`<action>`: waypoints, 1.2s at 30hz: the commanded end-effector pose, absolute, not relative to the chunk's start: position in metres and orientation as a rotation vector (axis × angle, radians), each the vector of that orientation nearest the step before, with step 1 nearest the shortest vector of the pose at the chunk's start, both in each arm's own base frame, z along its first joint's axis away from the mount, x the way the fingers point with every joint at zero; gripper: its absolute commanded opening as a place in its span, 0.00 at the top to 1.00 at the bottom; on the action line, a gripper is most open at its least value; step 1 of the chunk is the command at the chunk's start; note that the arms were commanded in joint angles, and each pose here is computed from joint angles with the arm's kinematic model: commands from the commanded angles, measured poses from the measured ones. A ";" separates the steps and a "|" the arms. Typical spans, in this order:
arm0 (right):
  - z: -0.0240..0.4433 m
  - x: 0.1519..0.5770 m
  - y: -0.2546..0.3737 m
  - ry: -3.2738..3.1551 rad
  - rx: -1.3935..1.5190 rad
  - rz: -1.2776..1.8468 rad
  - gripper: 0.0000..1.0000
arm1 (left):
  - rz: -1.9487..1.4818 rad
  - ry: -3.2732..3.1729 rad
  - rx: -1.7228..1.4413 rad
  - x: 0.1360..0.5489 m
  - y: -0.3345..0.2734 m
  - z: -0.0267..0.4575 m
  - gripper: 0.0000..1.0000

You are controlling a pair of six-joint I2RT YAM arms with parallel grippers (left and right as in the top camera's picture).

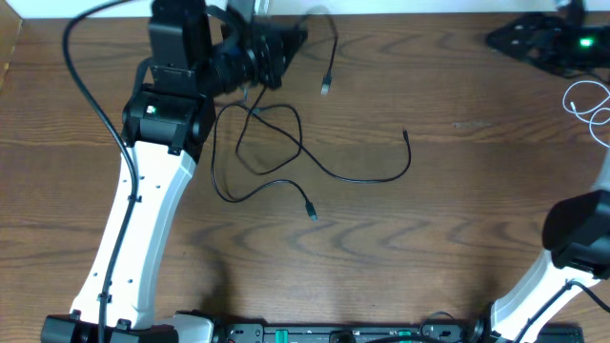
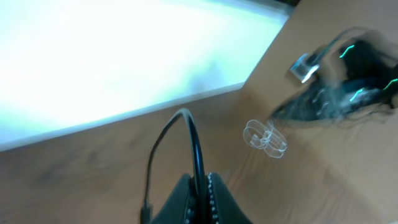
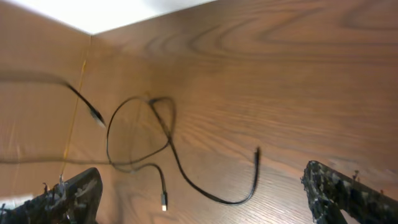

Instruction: Untangle cables

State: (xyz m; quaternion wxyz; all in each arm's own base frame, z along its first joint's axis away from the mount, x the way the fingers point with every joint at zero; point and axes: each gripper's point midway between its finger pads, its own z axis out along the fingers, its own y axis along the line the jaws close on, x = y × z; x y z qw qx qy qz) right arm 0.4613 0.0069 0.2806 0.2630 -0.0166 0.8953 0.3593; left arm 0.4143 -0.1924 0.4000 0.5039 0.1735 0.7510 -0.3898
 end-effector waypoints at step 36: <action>0.289 0.370 0.356 1.709 -1.272 1.626 0.70 | -1.479 1.365 -0.094 0.407 -0.170 0.547 0.92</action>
